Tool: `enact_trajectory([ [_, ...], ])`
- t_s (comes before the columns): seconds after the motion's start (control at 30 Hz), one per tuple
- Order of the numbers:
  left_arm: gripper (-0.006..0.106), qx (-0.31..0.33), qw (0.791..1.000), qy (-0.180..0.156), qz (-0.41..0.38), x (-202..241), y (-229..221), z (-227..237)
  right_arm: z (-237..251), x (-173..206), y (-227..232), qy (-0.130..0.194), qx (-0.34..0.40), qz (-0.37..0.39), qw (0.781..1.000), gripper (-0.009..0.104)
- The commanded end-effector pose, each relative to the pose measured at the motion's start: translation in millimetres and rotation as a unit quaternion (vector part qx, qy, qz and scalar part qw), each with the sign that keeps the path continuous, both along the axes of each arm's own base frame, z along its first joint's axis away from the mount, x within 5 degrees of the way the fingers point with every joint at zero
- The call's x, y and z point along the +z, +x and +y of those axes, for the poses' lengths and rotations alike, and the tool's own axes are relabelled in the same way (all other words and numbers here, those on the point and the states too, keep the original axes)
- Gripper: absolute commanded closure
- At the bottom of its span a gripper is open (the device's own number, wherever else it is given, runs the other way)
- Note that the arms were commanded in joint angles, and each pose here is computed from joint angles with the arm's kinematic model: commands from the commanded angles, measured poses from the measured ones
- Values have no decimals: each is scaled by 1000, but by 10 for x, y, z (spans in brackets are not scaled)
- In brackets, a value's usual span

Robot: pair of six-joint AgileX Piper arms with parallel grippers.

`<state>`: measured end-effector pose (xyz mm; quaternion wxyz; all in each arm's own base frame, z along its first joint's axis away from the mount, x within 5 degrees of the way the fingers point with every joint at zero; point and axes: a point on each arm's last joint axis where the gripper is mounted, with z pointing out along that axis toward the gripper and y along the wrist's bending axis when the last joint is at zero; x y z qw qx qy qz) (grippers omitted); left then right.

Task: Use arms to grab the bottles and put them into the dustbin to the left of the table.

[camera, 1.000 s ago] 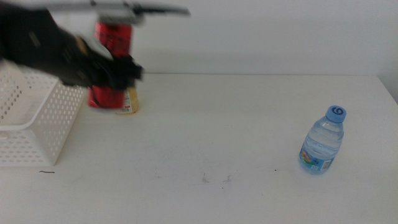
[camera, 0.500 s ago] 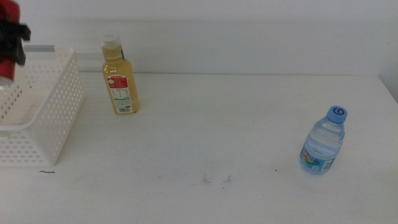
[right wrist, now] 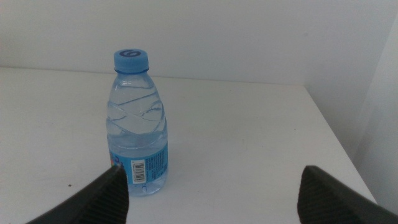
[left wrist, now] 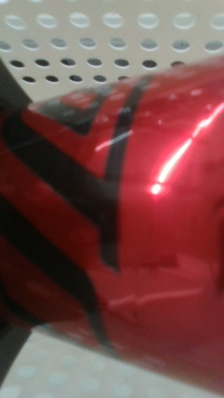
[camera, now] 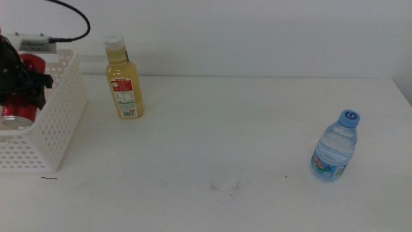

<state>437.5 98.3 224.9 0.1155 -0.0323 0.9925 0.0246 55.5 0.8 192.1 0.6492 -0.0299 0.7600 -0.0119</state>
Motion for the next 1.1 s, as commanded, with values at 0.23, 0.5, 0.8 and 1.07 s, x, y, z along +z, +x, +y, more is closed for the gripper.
enact_trajectory([
  [0.23,36,9,1000,14,-23,-48,79,51,-1,-3,0,-3,0,-4,1000,2],
  [0.5,7,0,999,31,-7,125,-19,23,-1,-3,0,-3,0,-4,1000,2],
  [0.8,7,-56,986,54,-146,1266,-720,-523,-1,-3,0,-3,0,-4,1000,2],
  [1.07,7,-109,935,31,-336,1497,-1981,-1010,-1,-3,0,-3,0,-4,1000,2],
])
